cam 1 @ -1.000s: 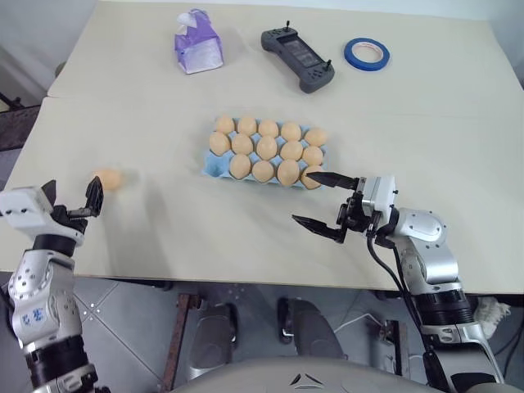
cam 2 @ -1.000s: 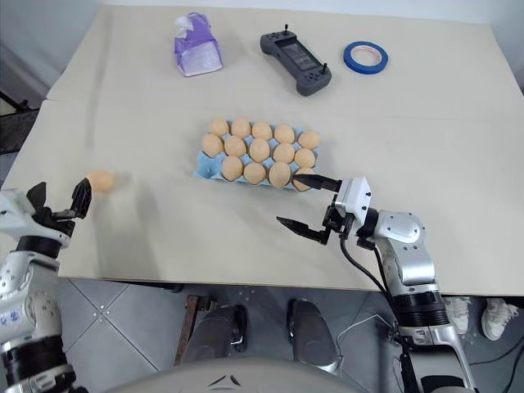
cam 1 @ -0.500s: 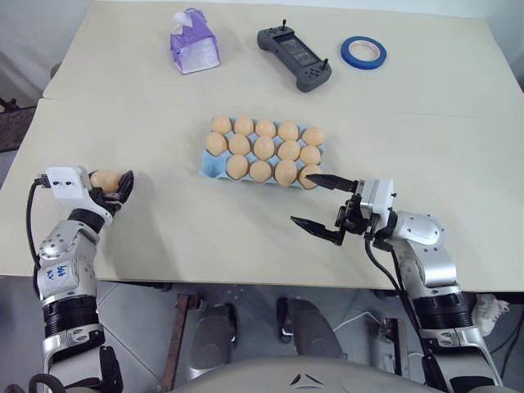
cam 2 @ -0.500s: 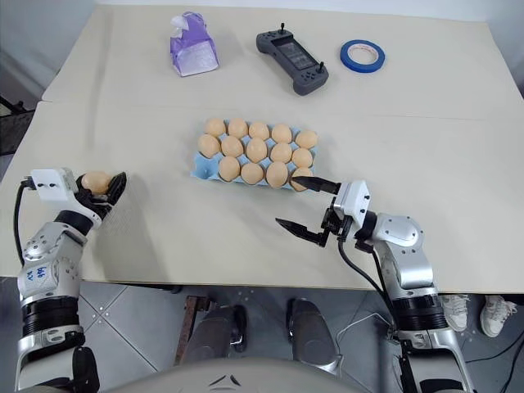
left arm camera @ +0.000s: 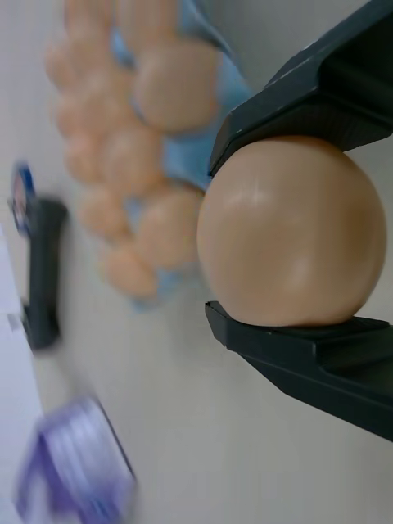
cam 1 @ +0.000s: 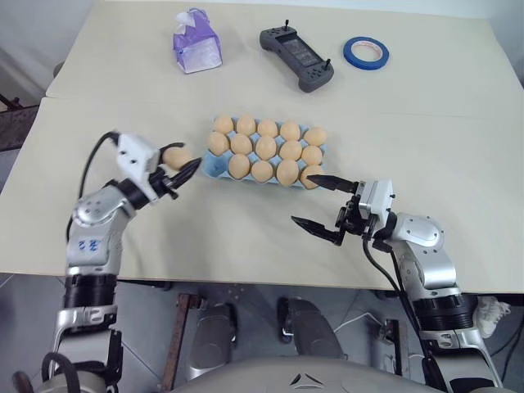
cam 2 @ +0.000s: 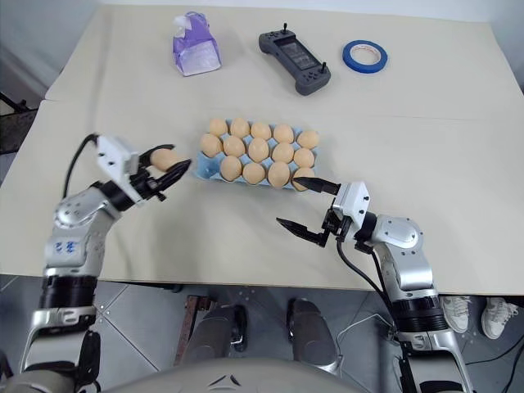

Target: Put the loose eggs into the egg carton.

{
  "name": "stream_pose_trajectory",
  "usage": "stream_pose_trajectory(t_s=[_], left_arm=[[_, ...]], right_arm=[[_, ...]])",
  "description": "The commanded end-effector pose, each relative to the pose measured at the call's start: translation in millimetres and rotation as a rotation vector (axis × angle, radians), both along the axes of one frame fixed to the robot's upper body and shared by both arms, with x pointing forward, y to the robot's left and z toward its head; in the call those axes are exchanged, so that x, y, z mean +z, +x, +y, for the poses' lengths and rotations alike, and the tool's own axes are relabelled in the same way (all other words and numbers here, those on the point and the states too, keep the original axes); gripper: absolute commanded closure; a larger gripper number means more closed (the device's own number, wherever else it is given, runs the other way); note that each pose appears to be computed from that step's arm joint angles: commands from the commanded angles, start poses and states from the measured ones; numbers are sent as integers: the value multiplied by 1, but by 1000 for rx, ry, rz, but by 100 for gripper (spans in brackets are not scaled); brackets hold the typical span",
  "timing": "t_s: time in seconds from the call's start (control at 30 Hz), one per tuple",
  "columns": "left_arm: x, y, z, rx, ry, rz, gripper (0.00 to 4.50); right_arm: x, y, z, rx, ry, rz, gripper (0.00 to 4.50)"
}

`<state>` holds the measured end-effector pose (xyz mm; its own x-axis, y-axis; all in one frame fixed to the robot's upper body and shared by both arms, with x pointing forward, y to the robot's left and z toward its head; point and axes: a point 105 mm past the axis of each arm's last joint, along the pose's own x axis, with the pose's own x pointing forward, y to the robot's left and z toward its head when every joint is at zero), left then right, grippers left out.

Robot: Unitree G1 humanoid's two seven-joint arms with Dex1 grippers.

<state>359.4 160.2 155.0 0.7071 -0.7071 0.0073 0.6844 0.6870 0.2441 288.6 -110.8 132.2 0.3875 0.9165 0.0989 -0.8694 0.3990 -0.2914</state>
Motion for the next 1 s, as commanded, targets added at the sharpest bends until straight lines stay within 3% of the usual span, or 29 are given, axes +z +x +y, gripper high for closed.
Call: stream_pose_trajectory(t_s=[0.03, 0.1, 0.3, 0.6, 0.8, 1.0], left_arm=[[-6, 1, -6, -53, 34, 34, 234], [-9, 1, -6, -63, 44, 36, 234], [-6, 0, 19, 33, 30, 12, 68], [-11, -20, 40, 42, 53, 29, 68], [-22, -84, 69, -96, 170, 63, 68], [-24, -107, 79, -97, 229, 85, 68]], right_arm=[[10, -4, 0, -9, 15, -44, 0], [10, -5, 0, -15, 19, -44, 0], [10, -9, 0, -31, 32, -41, 0], [10, -8, -1, -38, 34, -36, 0], [8, -10, -12, -42, 0, -29, 0], [8, -8, -25, -62, -34, -24, 0]])
